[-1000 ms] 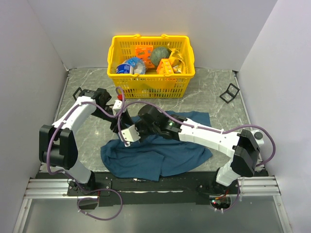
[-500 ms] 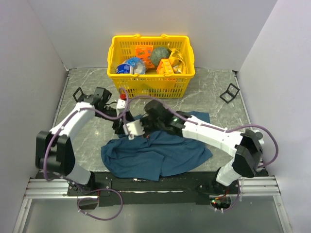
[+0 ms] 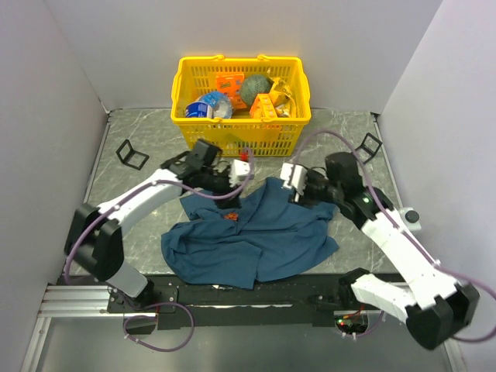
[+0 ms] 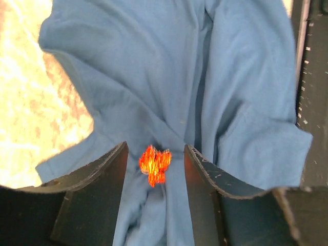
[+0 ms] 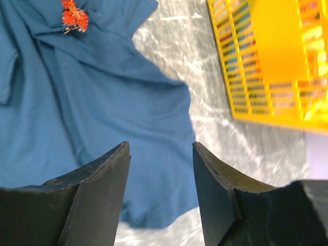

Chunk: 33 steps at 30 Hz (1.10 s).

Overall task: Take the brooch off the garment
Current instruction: Remove the brooch from the clothes.

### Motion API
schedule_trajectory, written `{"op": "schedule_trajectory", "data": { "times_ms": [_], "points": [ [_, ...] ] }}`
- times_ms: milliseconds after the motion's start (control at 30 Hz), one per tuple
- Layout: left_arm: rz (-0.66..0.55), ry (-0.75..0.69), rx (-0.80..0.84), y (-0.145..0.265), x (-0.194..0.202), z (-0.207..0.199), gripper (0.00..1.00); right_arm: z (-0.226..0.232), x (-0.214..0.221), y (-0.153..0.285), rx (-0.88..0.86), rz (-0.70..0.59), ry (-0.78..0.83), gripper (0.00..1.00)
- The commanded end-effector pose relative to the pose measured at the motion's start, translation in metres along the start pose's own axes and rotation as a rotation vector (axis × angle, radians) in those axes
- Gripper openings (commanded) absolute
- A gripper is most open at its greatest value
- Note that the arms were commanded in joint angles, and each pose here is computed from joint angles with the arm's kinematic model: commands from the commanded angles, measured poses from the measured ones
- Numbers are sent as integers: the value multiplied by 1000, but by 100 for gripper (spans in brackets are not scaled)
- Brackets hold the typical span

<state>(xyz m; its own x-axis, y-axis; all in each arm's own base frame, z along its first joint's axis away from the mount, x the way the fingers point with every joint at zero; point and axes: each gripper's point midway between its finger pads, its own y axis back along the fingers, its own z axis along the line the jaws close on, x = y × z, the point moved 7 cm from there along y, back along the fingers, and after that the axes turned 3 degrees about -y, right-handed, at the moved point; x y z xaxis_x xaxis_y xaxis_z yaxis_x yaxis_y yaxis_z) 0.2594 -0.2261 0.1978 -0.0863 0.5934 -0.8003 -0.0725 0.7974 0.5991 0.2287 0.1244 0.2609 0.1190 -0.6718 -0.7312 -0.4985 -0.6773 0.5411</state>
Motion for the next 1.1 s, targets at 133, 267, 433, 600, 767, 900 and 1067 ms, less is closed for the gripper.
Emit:
{"op": "schedule_trajectory", "data": {
  "times_ms": [133,267,433,600,767,900,1067],
  "points": [
    [242,40,-85,-48,12,-10,53,21,11,41,134,-65,-138,62],
    [289,54,-142,-52,19,-6,51,27,14,47,162,-81,-165,63],
    [338,64,-139,-52,19,-7,44,24,11,51,168,-90,-175,63],
    [416,82,-129,-54,32,-13,42,22,8,51,162,-93,-189,63],
    [447,96,-118,-55,40,-18,36,21,10,48,163,-90,-195,63],
    [465,99,-119,-54,43,-20,34,21,11,47,166,-89,-195,64],
    [475,105,-102,-53,46,-23,31,21,12,47,172,-92,-196,64]
  ]
}}
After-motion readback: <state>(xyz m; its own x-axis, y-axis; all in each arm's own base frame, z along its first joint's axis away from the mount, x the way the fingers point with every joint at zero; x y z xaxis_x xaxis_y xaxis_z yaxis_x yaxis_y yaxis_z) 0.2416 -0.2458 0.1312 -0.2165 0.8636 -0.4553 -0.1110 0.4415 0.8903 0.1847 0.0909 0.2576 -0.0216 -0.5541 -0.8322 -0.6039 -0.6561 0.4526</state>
